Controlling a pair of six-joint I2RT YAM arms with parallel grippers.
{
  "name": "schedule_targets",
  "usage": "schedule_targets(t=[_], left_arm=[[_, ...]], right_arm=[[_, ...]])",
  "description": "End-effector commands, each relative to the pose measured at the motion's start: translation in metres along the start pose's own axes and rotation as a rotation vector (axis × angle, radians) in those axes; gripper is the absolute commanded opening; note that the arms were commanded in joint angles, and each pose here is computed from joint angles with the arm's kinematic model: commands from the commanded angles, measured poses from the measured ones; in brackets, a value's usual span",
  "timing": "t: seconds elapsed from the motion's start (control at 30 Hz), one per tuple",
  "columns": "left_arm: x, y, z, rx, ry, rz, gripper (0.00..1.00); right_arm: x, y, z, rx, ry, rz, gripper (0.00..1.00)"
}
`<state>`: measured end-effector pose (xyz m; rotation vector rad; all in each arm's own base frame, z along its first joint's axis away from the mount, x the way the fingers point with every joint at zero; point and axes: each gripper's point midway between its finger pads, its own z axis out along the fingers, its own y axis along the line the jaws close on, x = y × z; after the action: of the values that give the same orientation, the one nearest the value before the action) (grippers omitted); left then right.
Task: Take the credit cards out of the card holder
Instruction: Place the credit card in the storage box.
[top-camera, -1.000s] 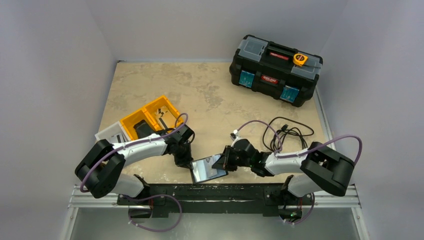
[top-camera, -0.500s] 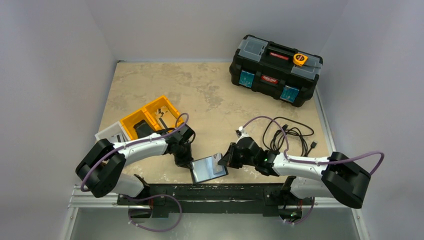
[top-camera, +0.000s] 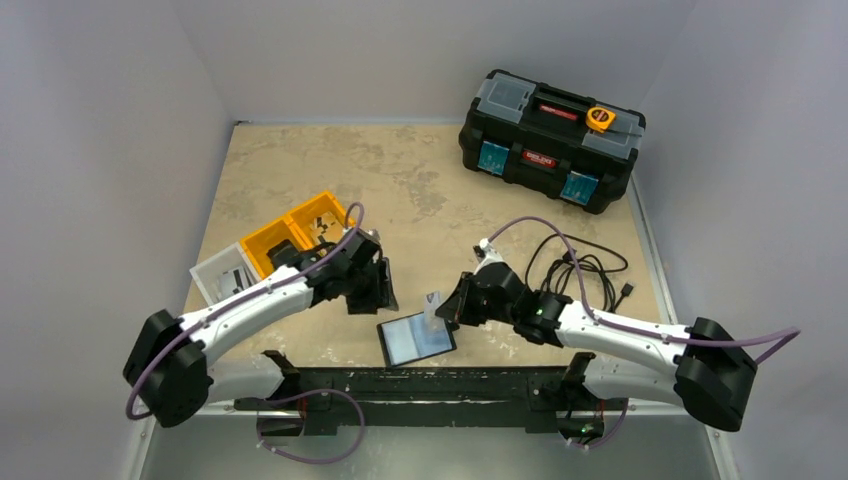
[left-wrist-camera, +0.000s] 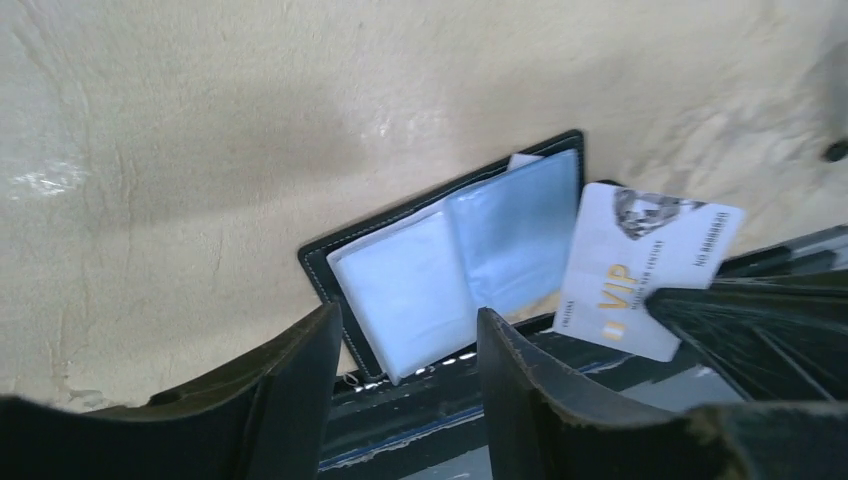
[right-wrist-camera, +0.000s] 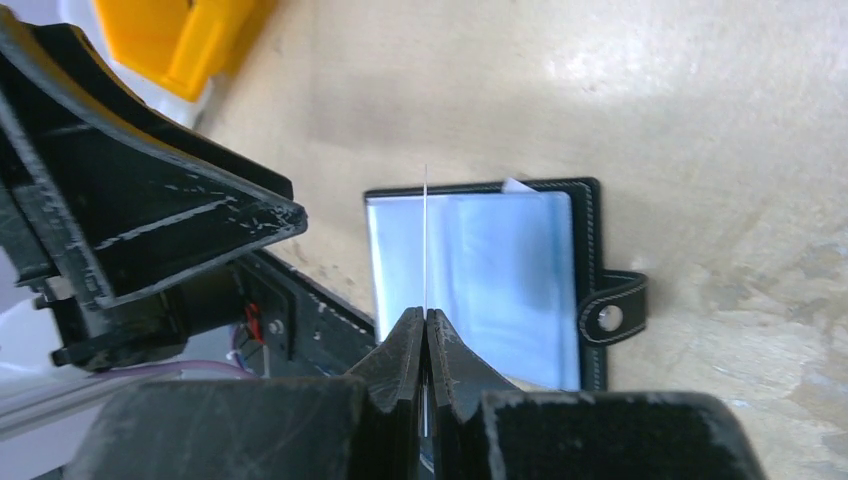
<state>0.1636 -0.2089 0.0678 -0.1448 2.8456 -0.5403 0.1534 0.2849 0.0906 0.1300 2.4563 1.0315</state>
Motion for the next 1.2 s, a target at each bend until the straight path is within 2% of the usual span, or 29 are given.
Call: schedule_targets(t=[0.0, 0.07, 0.27, 0.47, 0.63, 0.77, 0.9, 0.93, 0.97, 1.07, 1.17], left_arm=[[-0.024, -0.009, -0.041, 0.084, -0.111, 0.009, 0.56], [-0.028, -0.011, -0.057, 0.152, -0.144, -0.004, 0.6], [-0.029, -0.026, -0.089, 0.369, -0.177, -0.023, 0.62], [-0.025, -0.047, -0.103, 0.548, -0.149, -0.049, 0.58], [-0.025, -0.061, -0.112, 0.67, -0.14, -0.056, 0.55], [-0.026, -0.063, -0.111, 0.699, -0.125, -0.067, 0.34], [-0.026, -0.062, -0.11, 0.702, -0.121, -0.076, 0.09], [-0.026, -0.062, -0.11, 0.7, -0.122, -0.079, 0.02], [-0.027, -0.061, -0.109, 0.694, -0.126, -0.083, 0.0], [-0.032, -0.051, -0.109, 0.622, -0.17, -0.102, 0.0], [-0.036, -0.016, -0.107, 0.398, -0.231, -0.158, 0.0]], right_arm=[[-0.024, 0.03, -0.011, -0.055, -0.052, -0.035, 0.0], [-0.029, 0.044, -0.013, -0.099, -0.053, -0.037, 0.0], [-0.043, 0.093, -0.023, -0.365, -0.01, -0.008, 0.0], [-0.042, 0.137, -0.034, -0.608, 0.062, 0.027, 0.0], [-0.036, 0.153, -0.031, -0.705, 0.133, 0.058, 0.0], [-0.036, 0.155, -0.026, -0.727, 0.147, 0.092, 0.0], [-0.035, 0.149, -0.021, -0.691, 0.142, 0.09, 0.0], [-0.035, 0.146, -0.018, -0.671, 0.14, 0.082, 0.02], [-0.035, 0.144, -0.016, -0.652, 0.139, 0.076, 0.09], [-0.037, 0.134, -0.009, -0.574, 0.118, 0.048, 0.39], [-0.039, 0.122, -0.006, -0.49, 0.097, 0.012, 0.69]])
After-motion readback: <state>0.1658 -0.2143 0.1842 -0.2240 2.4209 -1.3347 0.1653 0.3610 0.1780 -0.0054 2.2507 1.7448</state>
